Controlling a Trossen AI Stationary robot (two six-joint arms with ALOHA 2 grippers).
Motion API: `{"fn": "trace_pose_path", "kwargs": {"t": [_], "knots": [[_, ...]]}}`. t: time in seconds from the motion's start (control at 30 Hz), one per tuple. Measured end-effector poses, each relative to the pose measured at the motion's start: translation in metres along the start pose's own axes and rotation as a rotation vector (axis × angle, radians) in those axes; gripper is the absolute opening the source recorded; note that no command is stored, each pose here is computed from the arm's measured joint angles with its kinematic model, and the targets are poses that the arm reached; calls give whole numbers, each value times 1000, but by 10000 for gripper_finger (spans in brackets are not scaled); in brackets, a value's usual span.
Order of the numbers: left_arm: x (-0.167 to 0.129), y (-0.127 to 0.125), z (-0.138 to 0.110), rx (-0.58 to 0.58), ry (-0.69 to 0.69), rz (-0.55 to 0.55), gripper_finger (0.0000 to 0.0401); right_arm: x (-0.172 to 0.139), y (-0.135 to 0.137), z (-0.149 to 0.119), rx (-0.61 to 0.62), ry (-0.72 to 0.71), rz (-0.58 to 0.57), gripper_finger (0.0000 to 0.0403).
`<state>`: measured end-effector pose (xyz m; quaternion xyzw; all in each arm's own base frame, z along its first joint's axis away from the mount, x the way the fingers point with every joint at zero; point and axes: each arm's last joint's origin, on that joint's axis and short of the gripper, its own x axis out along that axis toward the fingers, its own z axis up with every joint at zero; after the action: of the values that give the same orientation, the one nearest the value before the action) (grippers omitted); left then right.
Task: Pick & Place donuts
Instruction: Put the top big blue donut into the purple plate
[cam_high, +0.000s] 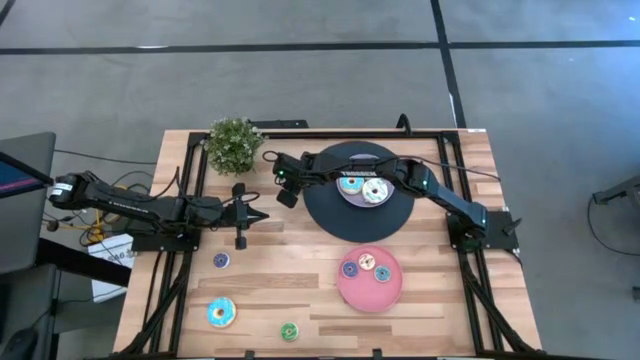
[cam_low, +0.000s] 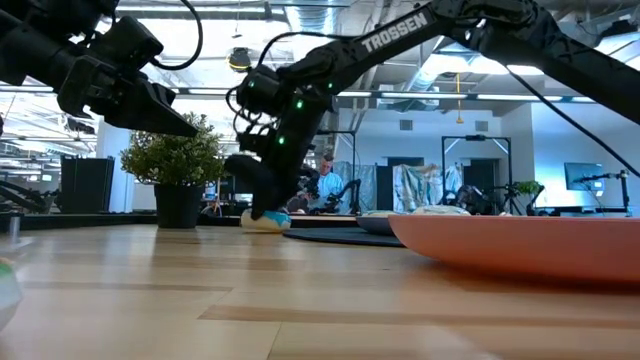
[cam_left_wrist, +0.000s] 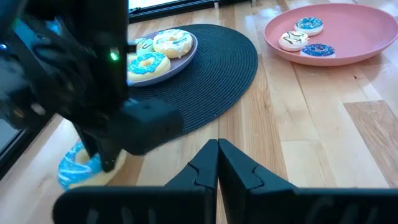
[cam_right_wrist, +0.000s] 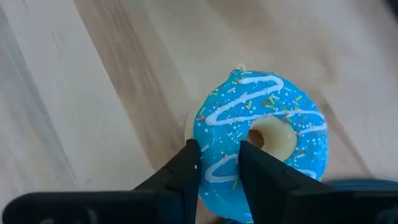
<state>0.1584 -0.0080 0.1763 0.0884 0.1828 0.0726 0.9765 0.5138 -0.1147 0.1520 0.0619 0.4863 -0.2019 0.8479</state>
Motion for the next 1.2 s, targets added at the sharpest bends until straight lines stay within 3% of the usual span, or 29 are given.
{"fn": "trace_pose_path", "kwargs": {"t": [0.17, 0.37, 0.57, 0.87, 1.0, 1.2], "knots": [[0, 0, 0, 0, 0, 0, 0, -37, -6, 10, 5, -11, -24, 98], [0, 0, 0, -4, 1, 0, 0, -87, -12, -1, 20, 96, -219, 98], [0, 0, 0, -6, 4, 0, 0, -119, -15, -51, 36, 175, -310, 98], [0, 0, 0, -23, -4, 0, 0, -165, -45, -162, 268, -15, -271, 98], [0, 0, 2, -27, -18, 2, 0, -174, -63, -181, 338, -99, -248, 98], [0, 0, 3, -29, -30, 3, 0, -168, -85, -184, 338, -111, -241, 98]]}}
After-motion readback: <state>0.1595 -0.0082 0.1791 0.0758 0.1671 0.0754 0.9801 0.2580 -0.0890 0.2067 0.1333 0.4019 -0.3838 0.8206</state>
